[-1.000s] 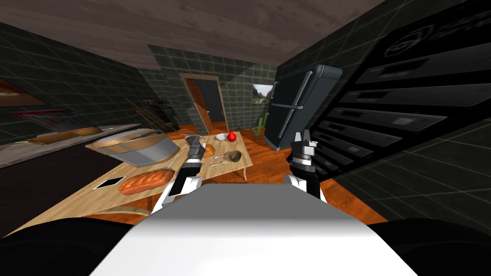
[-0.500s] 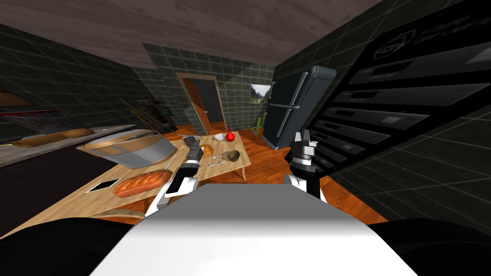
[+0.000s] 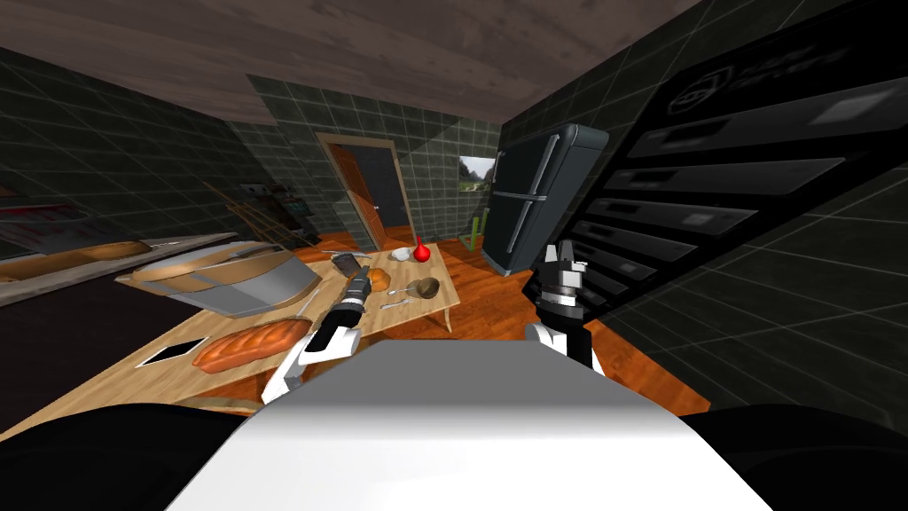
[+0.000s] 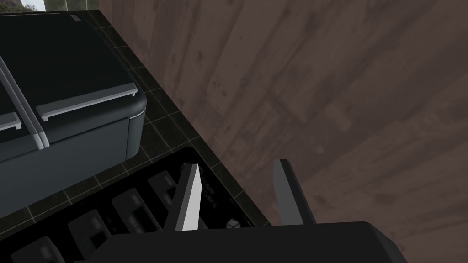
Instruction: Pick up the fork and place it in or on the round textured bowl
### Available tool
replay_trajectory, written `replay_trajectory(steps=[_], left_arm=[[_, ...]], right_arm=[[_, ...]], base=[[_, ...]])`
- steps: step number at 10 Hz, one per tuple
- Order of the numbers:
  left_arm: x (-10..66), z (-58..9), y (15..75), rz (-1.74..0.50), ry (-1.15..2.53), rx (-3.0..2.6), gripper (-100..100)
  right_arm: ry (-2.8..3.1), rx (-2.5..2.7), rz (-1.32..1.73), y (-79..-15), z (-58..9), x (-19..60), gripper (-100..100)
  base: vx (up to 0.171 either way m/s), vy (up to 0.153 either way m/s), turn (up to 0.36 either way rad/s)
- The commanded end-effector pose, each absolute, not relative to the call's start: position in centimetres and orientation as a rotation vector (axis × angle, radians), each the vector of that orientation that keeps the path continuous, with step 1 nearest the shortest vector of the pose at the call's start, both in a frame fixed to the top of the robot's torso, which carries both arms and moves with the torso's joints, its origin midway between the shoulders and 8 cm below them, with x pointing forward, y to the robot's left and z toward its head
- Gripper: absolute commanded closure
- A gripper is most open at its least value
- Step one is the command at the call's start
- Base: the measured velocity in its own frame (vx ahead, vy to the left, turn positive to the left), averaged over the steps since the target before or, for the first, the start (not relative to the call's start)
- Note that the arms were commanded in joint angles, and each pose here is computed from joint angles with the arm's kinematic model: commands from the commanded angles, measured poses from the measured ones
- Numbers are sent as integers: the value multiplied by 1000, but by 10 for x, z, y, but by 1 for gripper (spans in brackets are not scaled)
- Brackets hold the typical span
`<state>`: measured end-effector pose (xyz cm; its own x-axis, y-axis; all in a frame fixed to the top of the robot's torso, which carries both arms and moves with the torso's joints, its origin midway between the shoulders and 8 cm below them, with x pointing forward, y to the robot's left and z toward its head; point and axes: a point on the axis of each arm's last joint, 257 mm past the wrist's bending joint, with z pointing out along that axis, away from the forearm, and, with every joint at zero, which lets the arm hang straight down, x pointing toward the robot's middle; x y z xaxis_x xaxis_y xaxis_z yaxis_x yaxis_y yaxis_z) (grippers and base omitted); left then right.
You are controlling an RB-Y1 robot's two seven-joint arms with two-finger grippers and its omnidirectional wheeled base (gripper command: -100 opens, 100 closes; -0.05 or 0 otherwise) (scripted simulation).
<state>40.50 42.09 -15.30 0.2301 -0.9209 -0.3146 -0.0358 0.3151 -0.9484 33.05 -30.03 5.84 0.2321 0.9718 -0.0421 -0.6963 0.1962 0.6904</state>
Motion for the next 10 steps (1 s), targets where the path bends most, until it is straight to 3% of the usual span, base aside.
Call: replay_trajectory(steps=[1, 10], left_arm=[[401, -180, 444, -721, 1223, -1124, -100], [381, -252, 517, -457, 1354, -1300, -100]], right_arm=[[541, 616, 1251, -300, 58, 330, 0], [541, 616, 1251, -300, 58, 330, 0]], base=[[-22, -32, -54], [-8, -26, -46]])
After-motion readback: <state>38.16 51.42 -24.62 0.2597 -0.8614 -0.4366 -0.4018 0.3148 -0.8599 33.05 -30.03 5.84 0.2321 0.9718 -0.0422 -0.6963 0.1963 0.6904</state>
